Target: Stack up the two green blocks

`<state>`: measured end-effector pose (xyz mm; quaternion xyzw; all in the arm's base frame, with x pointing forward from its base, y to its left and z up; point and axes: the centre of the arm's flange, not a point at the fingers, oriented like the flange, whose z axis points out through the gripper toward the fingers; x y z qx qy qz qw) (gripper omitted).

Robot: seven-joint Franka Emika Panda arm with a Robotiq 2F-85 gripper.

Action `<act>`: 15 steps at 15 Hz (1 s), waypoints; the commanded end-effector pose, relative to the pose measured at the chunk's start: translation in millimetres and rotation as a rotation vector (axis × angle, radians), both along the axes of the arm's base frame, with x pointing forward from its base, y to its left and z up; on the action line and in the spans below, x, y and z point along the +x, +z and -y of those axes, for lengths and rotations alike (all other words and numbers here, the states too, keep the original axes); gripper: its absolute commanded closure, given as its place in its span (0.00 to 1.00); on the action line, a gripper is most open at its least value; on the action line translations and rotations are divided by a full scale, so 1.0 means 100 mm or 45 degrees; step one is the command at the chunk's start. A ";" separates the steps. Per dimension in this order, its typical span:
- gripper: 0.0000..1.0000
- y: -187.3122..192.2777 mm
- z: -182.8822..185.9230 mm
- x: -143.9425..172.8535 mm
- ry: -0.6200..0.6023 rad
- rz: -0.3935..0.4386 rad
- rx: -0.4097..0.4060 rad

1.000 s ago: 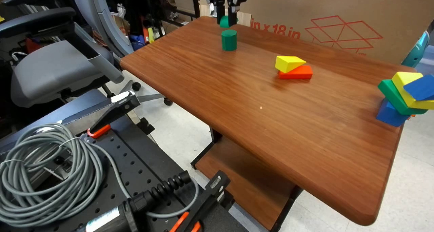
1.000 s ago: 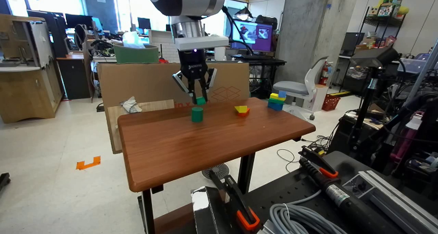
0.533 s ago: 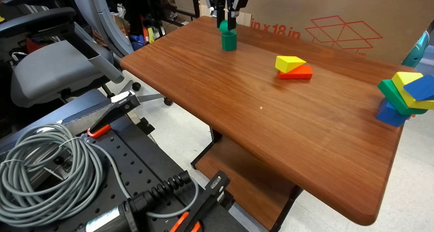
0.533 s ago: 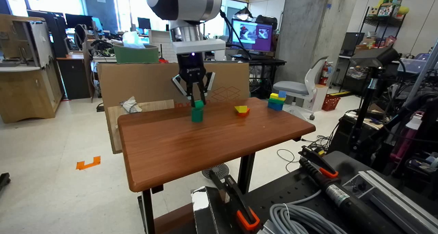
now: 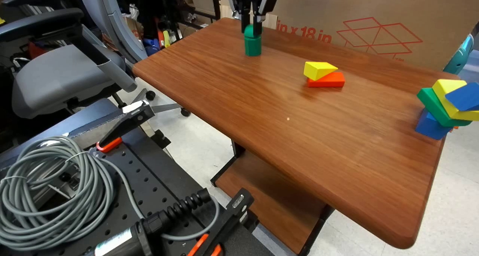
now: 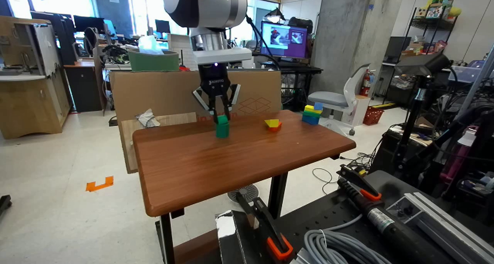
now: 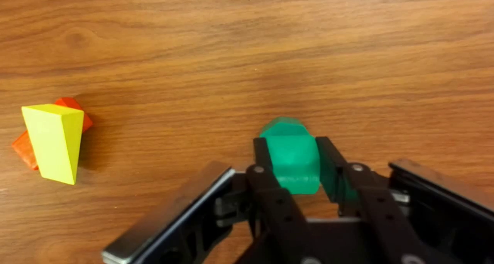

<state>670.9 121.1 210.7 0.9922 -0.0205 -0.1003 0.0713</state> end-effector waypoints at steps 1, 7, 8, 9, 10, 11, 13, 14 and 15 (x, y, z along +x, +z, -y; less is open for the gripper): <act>0.40 -0.03 -0.06 0.09 -0.011 -0.036 -0.001; 0.00 0.24 -0.24 -0.21 0.036 -0.005 0.029; 0.00 0.35 -0.28 -0.29 0.039 0.011 0.027; 0.00 0.44 -0.32 -0.36 0.037 0.019 0.021; 0.00 0.55 -0.33 -0.45 0.037 0.036 0.005; 0.00 0.66 -0.34 -0.53 0.037 0.061 0.010; 0.00 0.93 -0.32 -0.70 0.015 0.110 0.047; 0.00 1.07 -0.30 -0.77 0.003 0.128 0.071; 0.00 1.21 -0.28 -0.84 0.000 0.134 0.084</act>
